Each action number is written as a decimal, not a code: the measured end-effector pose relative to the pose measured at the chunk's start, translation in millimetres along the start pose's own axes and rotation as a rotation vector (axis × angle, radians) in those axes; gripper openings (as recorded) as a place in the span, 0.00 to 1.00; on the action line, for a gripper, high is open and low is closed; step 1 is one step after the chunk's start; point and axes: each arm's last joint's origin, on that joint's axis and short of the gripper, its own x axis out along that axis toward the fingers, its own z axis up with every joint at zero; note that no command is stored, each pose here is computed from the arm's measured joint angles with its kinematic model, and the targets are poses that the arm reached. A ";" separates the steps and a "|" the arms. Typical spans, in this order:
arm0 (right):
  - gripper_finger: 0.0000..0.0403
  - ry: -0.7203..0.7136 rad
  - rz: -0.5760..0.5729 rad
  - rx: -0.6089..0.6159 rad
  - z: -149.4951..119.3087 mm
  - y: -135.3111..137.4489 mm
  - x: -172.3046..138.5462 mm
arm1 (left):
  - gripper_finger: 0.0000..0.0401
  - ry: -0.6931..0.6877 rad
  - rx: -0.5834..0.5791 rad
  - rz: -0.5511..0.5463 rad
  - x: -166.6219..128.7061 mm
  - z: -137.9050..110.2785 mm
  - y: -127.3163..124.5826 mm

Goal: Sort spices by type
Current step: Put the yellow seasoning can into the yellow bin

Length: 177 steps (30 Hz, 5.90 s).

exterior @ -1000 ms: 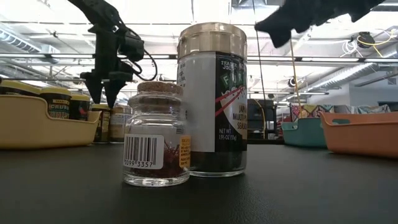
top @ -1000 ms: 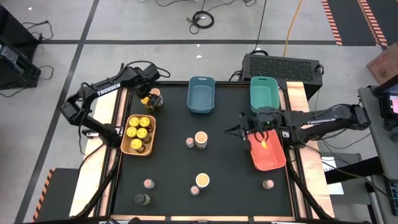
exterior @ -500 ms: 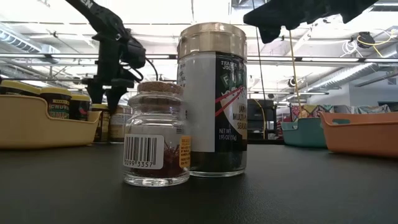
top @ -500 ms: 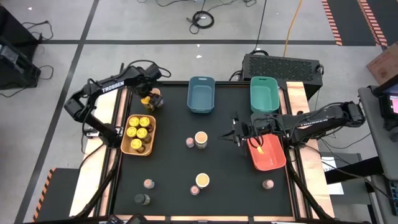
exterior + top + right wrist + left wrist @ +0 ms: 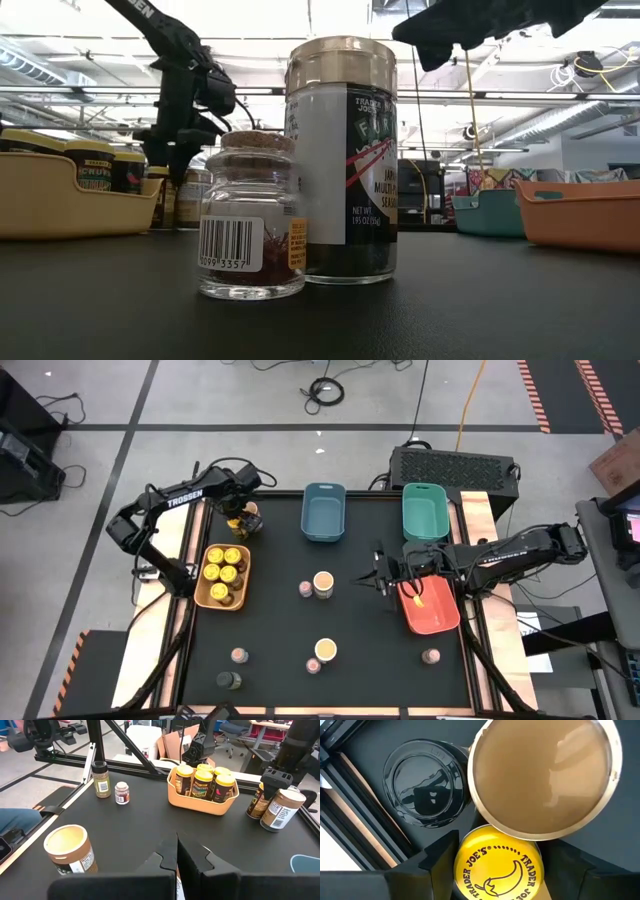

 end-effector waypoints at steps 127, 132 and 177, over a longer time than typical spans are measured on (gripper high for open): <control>0.00 0.076 -0.120 -0.029 -9.8 -35.0 -5.1 | 0.58 0.224 0.229 -0.528 -159.0 -200.0 -64.1; 0.00 0.081 -0.120 -0.014 -10.4 -34.9 -5.2 | 0.58 0.103 0.223 -0.526 -164.5 -208.3 -46.9; 0.00 0.084 -0.120 0.000 -10.8 -34.7 -5.2 | 0.59 0.032 0.636 -0.142 -109.2 -167.4 -112.1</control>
